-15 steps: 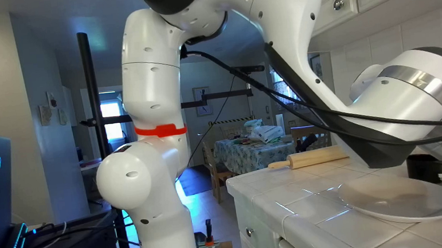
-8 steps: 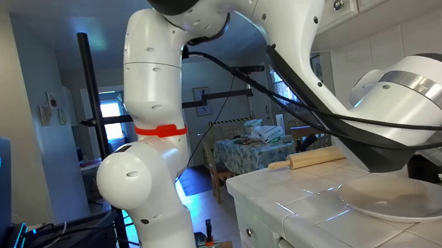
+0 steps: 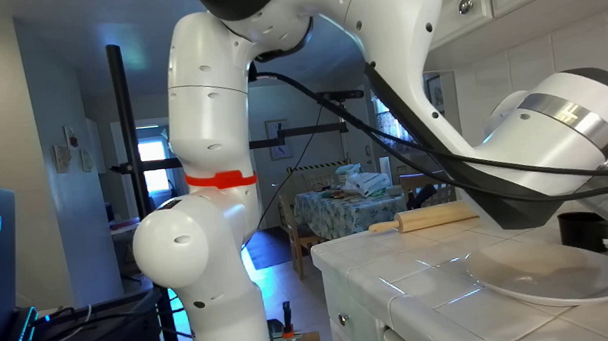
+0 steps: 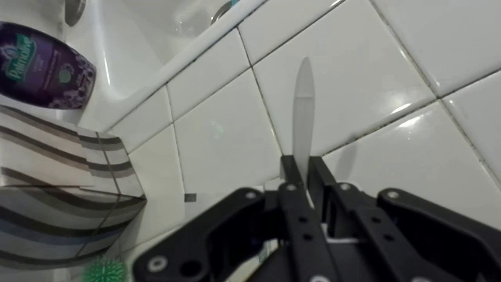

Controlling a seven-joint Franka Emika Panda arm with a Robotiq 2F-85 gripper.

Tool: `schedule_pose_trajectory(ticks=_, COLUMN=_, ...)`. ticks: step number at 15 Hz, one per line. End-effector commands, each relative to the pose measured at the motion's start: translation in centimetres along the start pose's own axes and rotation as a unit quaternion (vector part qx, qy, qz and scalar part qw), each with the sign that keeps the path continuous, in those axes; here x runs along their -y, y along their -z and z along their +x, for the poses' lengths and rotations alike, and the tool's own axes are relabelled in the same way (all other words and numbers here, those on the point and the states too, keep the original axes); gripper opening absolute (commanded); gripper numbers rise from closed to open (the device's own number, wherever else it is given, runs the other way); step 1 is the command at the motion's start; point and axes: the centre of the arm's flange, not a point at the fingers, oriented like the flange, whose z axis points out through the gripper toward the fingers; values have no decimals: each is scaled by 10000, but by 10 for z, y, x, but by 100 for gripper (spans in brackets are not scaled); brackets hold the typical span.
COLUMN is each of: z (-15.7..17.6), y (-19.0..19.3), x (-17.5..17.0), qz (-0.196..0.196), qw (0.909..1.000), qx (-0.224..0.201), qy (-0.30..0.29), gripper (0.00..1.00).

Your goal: Use the knife to cut the butter

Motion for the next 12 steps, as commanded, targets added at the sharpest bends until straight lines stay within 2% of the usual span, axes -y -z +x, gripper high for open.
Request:
schedule_pose_trajectory(ticks=1, z=-8, y=27, x=-7, qz=267, qw=9995, qx=96, qy=-126, gripper=3)
schedule_pose_trajectory(ticks=6, z=-2, y=64, x=-12, qz=277, qw=9992, qx=56, qy=-269, gripper=3)
schedule_pose_trajectory(ticks=12, z=23, y=113, x=3, qz=25, qw=9994, qx=355, qy=27, gripper=3)
